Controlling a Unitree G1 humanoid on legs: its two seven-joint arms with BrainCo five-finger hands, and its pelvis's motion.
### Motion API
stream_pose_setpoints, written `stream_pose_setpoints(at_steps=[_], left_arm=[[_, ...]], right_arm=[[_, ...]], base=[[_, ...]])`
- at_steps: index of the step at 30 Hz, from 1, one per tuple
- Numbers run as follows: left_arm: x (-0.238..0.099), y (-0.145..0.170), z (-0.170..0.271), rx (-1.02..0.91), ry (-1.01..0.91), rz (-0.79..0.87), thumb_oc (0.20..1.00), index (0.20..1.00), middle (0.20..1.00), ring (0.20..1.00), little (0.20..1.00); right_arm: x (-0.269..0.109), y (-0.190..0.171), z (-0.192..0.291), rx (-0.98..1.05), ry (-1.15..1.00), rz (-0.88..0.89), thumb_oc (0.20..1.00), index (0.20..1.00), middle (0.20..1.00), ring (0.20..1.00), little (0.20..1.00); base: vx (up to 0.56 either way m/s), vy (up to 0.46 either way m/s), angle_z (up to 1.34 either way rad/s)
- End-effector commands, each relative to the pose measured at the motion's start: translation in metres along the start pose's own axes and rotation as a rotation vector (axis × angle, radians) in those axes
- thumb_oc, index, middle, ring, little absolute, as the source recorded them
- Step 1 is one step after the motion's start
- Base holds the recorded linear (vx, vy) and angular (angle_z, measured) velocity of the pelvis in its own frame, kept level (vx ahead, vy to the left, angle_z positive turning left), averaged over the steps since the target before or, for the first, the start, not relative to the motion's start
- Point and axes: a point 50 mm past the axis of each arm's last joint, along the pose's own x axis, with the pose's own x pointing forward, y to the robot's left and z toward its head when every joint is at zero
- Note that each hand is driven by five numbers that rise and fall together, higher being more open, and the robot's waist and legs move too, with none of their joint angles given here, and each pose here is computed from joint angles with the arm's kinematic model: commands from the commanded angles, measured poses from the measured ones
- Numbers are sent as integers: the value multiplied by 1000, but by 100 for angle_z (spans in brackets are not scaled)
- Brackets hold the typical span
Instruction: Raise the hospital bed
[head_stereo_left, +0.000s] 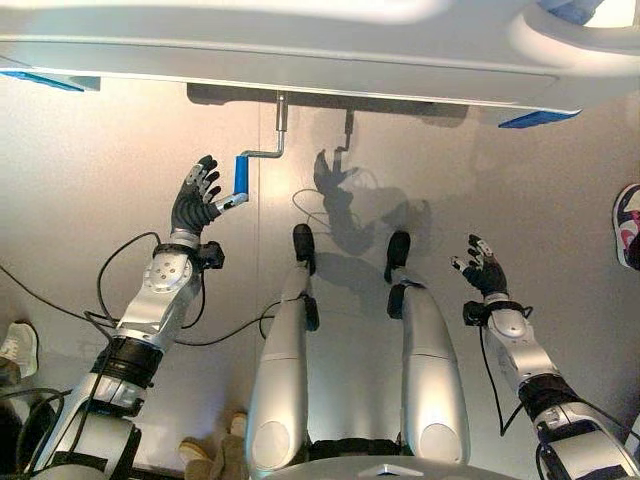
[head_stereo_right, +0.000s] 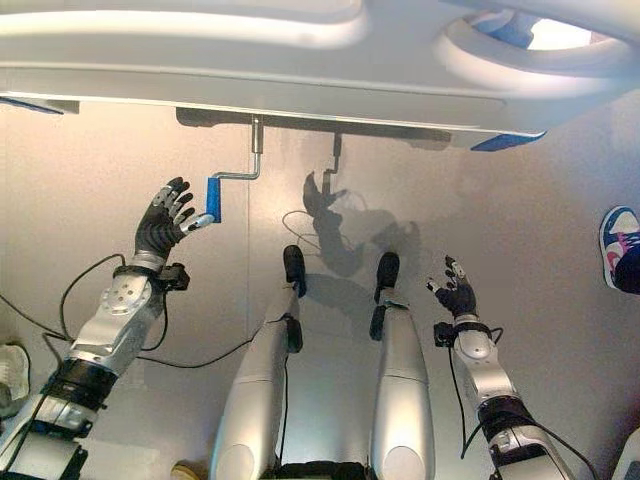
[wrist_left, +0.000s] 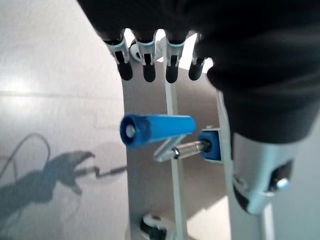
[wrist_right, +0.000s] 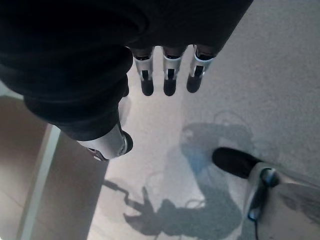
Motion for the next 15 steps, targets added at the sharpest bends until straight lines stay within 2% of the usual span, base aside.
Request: stream_pose_setpoints(at_steps=[1, 8, 15], left_arm=[[-8, -1, 3, -29, 26, -92, 1000, 1000, 1000, 1000, 1000], [-23, 5, -1, 22, 123, -200, 1000, 1000, 1000, 1000, 1000], [-20, 3, -6, 26, 149, -207, 1000, 1000, 1000, 1000, 1000]], right_arm=[[-15, -29, -12, -41, 18, -45, 1000, 1000, 1000, 1000, 1000], [-21, -30, -23, -52, 61, -35, 1000, 1000, 1000, 1000, 1000], [-20, -30, -19, -49, 40, -34, 1000, 1000, 1000, 1000, 1000]], base=[[89, -18, -4], [31, -10, -3], [0, 0, 0]])
